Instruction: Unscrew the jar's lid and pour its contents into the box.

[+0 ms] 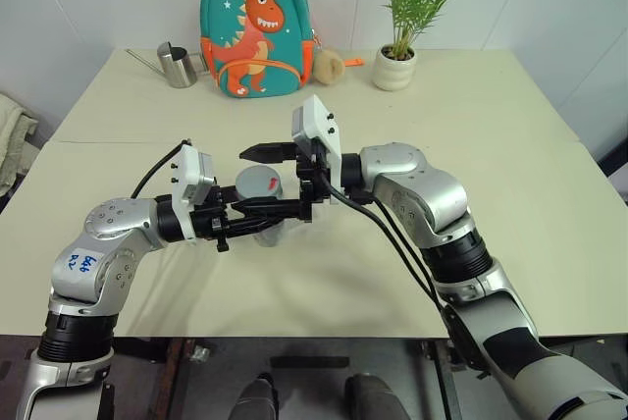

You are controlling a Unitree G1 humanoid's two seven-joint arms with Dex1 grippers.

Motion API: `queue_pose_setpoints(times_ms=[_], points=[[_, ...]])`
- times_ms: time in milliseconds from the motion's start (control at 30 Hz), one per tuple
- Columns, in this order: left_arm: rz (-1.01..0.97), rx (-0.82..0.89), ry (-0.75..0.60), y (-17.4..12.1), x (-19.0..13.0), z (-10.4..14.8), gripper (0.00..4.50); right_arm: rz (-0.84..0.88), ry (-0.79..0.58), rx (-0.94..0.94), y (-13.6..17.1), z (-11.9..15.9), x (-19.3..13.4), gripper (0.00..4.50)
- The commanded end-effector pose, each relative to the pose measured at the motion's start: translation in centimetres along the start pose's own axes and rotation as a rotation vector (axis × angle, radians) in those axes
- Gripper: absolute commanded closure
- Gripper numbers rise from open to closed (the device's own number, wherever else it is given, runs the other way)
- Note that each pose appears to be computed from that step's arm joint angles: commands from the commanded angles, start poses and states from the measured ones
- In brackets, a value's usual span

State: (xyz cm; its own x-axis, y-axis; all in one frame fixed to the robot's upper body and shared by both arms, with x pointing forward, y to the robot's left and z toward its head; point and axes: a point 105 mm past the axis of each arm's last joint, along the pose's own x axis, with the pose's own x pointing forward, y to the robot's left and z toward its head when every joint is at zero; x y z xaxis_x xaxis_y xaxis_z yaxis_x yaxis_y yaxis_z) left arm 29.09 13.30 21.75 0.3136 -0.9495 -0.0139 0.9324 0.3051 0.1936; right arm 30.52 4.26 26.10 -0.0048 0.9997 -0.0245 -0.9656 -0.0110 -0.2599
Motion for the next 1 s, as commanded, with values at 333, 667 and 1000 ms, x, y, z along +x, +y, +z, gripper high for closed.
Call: queue_pose_setpoints(times_ms=[333,667,1000], points=[[-0.006,0.035,-0.02,-0.2,-0.1,0.7,2.57,-0.137,-0.052,-0.051,-2.7,2.1,-4.3,0.03],[-0.002,0.035,-0.018,-0.2,-0.3,0.6,2.57,-0.189,0.021,-0.036,-3.6,0.9,-9.5,0.03],[-0.001,0.044,-0.015,0.1,-0.2,0.7,2.57,0.007,-0.071,-0.026,0.0,3.1,-5.3,0.03]])
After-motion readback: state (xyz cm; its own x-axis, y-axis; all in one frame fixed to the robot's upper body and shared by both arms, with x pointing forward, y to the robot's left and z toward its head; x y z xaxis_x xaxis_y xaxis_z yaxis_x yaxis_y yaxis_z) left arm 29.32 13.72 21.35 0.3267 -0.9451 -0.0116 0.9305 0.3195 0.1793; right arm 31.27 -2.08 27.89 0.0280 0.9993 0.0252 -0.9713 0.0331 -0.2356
